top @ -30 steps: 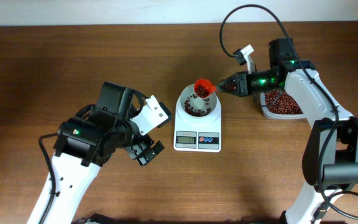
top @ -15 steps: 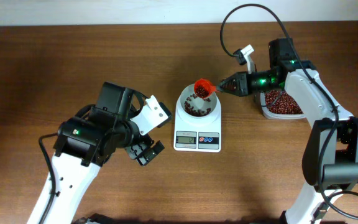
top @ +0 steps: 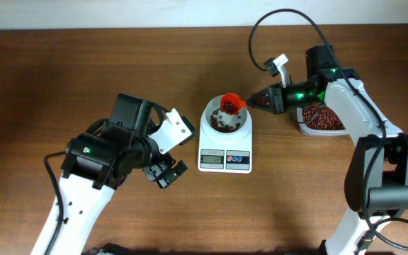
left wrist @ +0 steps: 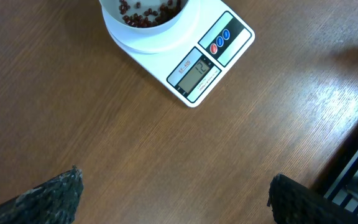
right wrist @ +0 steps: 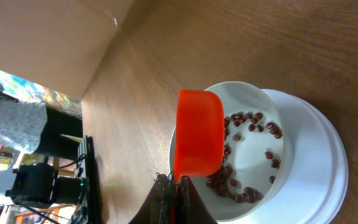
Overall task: Scoop and weigh 50g on scale
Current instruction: 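Tilt the scoop with the right gripper to pour beans into bowl, then raise the emptied red scoop and carry it right to the bean tub, then dip the red scoop into the beans in the tub with the right gripper, then lift the filled scoop and move it over the white bowl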
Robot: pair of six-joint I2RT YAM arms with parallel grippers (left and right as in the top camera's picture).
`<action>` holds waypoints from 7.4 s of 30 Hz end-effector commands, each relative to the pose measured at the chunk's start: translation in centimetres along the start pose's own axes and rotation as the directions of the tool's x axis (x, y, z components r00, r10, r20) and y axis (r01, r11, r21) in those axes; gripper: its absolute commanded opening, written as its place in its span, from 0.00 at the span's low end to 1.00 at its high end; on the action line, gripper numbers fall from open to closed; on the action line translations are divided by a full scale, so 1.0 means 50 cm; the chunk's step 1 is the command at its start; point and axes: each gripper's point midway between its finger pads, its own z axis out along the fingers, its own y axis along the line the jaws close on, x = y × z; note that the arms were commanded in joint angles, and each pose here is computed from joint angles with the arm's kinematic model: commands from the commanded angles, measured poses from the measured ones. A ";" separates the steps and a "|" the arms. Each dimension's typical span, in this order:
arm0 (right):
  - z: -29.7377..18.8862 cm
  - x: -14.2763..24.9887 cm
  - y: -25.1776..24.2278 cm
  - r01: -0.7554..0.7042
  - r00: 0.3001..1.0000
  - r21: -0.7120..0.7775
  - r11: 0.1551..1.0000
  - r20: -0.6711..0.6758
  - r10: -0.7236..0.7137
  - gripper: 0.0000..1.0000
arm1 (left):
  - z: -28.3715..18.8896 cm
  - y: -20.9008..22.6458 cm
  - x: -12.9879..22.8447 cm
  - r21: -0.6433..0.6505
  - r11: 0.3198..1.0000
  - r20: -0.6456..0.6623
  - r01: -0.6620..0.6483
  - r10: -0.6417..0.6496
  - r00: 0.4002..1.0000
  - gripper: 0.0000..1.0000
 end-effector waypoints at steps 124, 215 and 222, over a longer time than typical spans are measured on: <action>-0.366 0.166 -0.215 -0.137 0.907 0.856 0.499 -0.094 0.410 0.04 | -0.008 -0.001 -0.010 0.006 1.000 0.023 -0.020 0.020 1.000 0.99; -0.152 -0.014 0.014 -0.429 0.898 -0.015 0.903 0.098 0.428 0.04 | -0.008 -0.002 -0.008 0.008 1.000 0.019 -0.019 0.019 1.000 0.99; 0.006 -0.058 0.089 -0.301 0.954 -0.044 0.953 0.004 0.301 0.04 | -0.008 -0.002 -0.008 0.008 1.000 0.019 -0.019 0.019 1.000 0.99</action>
